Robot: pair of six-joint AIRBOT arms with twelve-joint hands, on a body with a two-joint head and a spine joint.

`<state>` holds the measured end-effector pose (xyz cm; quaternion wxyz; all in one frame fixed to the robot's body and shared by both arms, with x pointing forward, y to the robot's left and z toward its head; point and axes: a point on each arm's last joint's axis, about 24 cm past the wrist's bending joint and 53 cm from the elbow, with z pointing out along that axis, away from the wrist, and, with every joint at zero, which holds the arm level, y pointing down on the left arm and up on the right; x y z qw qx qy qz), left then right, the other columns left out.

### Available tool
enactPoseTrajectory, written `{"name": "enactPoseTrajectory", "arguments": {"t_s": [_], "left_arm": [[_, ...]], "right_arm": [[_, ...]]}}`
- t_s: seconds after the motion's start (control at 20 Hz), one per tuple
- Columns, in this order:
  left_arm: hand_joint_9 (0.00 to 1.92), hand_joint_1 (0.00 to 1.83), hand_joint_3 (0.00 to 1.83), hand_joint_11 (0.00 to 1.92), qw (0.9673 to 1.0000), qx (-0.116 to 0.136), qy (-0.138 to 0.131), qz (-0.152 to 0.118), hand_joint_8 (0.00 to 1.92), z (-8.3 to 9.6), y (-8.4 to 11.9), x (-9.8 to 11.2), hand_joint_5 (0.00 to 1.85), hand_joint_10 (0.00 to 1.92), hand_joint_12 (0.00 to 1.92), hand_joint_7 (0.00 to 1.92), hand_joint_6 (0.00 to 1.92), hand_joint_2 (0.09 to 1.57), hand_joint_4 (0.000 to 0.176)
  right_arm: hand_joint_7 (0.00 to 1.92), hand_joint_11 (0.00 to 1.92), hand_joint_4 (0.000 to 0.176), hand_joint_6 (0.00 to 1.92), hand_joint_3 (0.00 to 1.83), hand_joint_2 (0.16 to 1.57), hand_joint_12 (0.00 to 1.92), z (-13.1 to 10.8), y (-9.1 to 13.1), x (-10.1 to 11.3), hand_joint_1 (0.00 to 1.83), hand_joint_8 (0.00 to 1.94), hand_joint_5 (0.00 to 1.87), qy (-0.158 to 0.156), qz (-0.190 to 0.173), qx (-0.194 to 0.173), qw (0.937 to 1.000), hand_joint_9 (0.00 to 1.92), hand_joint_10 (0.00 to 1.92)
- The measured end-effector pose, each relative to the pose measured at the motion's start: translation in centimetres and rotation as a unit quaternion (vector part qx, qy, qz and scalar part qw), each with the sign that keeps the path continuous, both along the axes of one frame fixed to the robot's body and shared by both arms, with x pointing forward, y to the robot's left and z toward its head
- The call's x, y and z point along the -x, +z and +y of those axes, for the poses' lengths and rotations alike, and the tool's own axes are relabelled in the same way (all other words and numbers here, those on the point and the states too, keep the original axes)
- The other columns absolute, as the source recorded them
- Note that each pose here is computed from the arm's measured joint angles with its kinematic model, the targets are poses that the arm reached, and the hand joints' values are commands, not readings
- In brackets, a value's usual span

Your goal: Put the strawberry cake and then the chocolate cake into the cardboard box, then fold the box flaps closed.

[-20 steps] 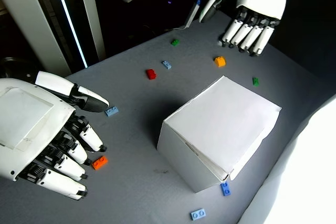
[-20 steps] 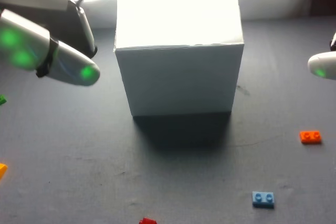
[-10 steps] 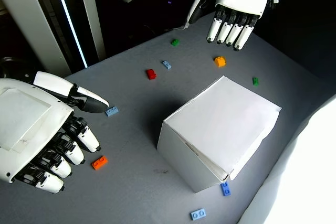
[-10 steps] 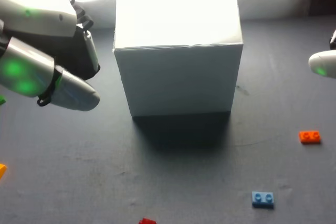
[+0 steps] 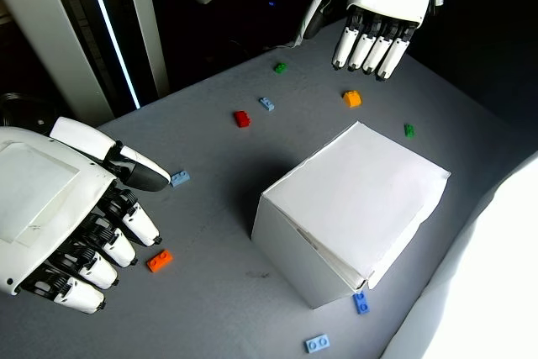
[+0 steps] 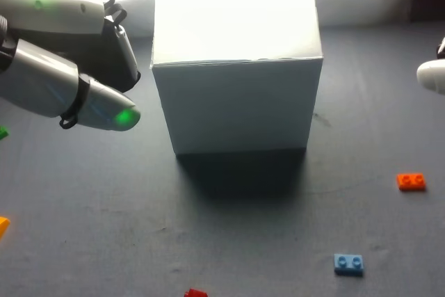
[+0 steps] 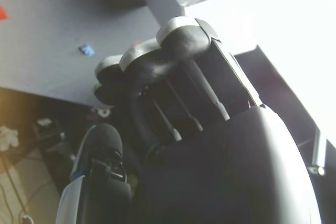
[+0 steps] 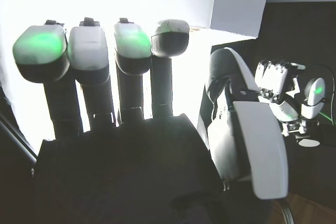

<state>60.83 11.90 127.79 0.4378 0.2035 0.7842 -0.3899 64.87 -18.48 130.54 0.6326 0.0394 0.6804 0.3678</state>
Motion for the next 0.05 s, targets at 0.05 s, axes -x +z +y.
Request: {"name": "enactPoseTrajectory", "arguments": {"t_s": [0.05], "left_arm": [[1.10, 0.04, 0.00, 0.92, 1.0000, 0.000, 0.000, 0.001, 1.52, -0.01, -0.04, 0.02, 0.99, 1.80, 1.92, 1.15, 1.58, 1.36, 0.000]], "right_arm": [[1.26, 1.15, 0.000, 1.67, 0.02, 1.37, 1.92, -0.06, 0.15, -0.02, 0.08, 1.77, 1.06, -0.002, -0.005, 0.003, 1.0000, 1.26, 1.92]]}}
